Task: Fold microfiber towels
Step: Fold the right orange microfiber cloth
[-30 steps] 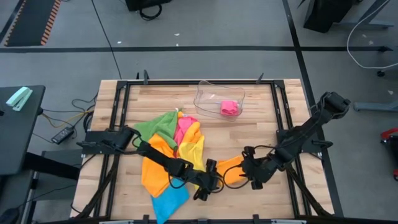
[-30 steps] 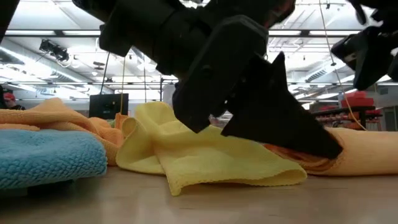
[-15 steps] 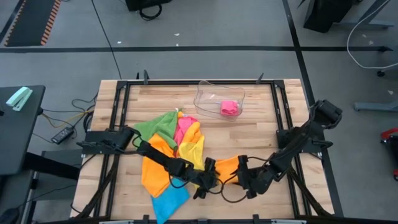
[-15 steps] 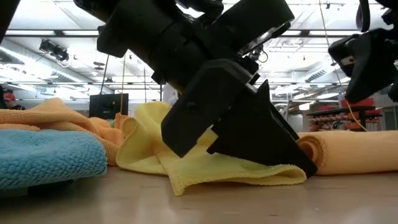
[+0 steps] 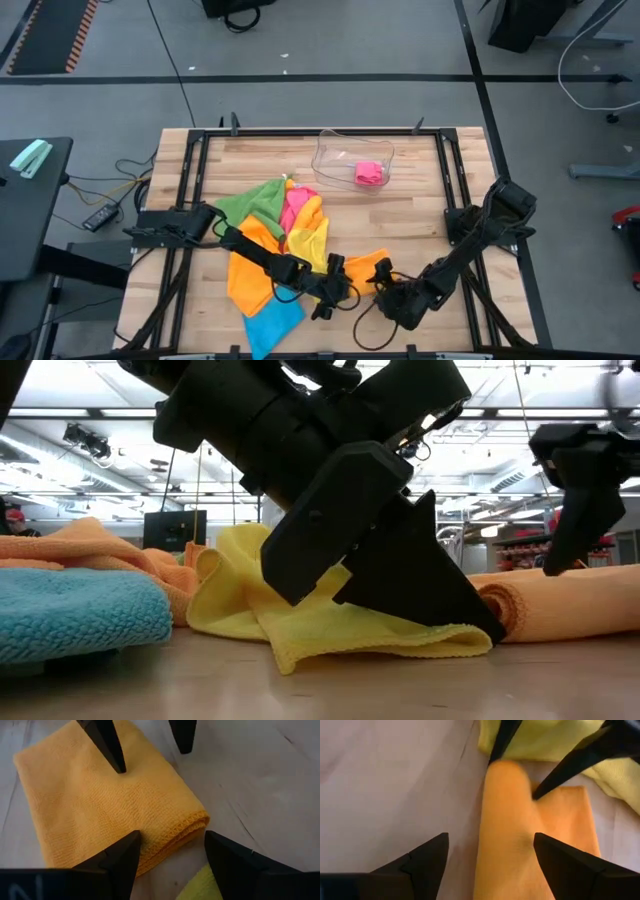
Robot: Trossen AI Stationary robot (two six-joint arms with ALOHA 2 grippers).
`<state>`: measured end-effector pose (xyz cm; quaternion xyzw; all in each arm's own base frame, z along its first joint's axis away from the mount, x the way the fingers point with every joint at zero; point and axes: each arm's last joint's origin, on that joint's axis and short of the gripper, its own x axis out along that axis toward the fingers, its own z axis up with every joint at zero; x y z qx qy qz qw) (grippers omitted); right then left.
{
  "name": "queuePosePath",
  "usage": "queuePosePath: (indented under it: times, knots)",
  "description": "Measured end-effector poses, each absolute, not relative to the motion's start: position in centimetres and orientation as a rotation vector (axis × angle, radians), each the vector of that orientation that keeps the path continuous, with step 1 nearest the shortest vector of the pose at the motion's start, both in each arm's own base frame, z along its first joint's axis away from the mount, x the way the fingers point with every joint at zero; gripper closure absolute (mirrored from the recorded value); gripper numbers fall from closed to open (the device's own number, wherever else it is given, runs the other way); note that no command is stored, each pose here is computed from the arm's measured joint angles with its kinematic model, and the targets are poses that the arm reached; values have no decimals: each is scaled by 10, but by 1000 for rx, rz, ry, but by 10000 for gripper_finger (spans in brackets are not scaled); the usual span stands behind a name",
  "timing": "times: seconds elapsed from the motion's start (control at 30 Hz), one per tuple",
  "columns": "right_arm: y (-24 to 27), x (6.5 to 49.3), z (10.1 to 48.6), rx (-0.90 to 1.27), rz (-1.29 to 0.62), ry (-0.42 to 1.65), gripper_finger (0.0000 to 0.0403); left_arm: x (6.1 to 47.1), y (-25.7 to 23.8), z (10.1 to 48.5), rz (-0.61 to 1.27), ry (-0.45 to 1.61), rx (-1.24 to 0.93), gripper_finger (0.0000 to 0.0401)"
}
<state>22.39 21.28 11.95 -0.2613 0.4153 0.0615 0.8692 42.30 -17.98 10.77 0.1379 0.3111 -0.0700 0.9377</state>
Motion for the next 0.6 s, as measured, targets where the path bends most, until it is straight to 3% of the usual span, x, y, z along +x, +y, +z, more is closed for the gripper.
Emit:
queuePosePath:
  times: [0.37,0.6]
  knots:
    - [201,211,116,-698,71,993,83,423,-180,108,-137,636,264,178]
    - [197,212,116,-912,112,979,83,424,-177,108,-110,640,200,179]
